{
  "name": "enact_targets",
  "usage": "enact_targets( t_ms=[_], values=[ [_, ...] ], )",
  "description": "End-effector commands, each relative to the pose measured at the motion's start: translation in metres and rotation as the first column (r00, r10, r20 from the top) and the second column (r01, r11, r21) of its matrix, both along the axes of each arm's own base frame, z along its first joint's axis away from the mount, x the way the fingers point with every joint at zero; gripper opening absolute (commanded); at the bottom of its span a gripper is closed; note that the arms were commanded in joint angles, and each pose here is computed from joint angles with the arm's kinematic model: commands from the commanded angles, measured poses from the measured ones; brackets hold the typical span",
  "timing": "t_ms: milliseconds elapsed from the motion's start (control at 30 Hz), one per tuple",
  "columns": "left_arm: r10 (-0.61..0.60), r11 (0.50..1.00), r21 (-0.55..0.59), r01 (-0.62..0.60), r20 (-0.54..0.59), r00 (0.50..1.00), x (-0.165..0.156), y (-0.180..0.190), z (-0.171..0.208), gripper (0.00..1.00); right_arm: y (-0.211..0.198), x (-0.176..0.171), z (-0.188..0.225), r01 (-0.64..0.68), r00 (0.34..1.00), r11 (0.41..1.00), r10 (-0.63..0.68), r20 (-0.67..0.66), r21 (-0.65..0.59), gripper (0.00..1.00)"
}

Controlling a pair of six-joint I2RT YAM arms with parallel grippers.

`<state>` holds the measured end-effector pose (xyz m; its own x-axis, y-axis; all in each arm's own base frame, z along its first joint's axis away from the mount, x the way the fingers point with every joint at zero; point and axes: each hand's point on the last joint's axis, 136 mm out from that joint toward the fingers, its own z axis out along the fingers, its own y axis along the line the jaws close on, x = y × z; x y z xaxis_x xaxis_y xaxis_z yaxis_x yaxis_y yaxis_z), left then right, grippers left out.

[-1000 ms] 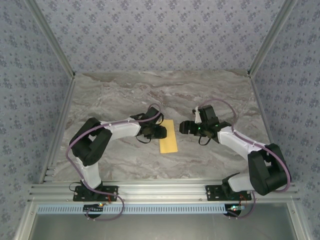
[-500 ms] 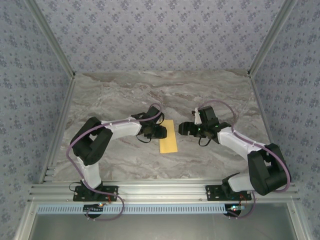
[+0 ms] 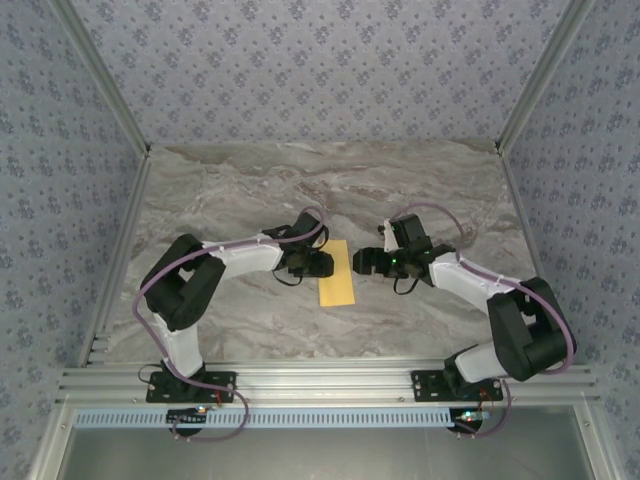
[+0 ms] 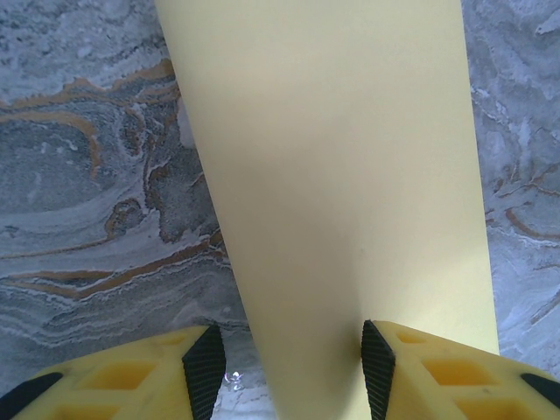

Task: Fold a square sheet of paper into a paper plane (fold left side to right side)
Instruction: Hold the square sheet of paper at the center of the table.

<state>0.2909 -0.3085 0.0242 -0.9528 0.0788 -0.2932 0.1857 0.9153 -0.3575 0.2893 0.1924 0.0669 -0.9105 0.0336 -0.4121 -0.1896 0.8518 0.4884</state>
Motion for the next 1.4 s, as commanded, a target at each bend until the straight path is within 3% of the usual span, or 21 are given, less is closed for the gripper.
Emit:
enact_targets(
  t_ms=[0,400,733,967,1367],
  values=[
    [-0.017,0.997,0.073,0.019,-0.03,0.999,-0.005,0.007,-0.03,0.49,0.01,0.003,0.004,-0.019,1.0,1.0,0.019,-0.001,0.022,0.82],
    [-0.015,0.997,0.079,0.017,-0.03,0.999,-0.005,0.007,-0.031,0.49,0.043,0.004,-0.007,-0.088,0.994,0.993,0.093,-0.055,0.08,0.5],
    [-0.012,0.996,0.088,0.015,-0.033,0.999,-0.005,0.008,-0.032,0.49,0.048,0.003,-0.011,-0.092,0.993,0.994,0.096,-0.064,0.063,0.46],
    [-0.008,0.996,0.09,0.011,-0.032,0.999,-0.005,0.009,-0.032,0.49,0.057,0.004,-0.016,-0.107,0.99,0.991,0.114,-0.088,0.079,0.27],
    [-0.006,0.996,0.091,0.009,-0.032,0.999,-0.005,0.01,-0.032,0.49,0.054,-0.002,-0.046,-0.114,0.979,0.993,0.116,-0.169,0.019,0.25]
  ],
)
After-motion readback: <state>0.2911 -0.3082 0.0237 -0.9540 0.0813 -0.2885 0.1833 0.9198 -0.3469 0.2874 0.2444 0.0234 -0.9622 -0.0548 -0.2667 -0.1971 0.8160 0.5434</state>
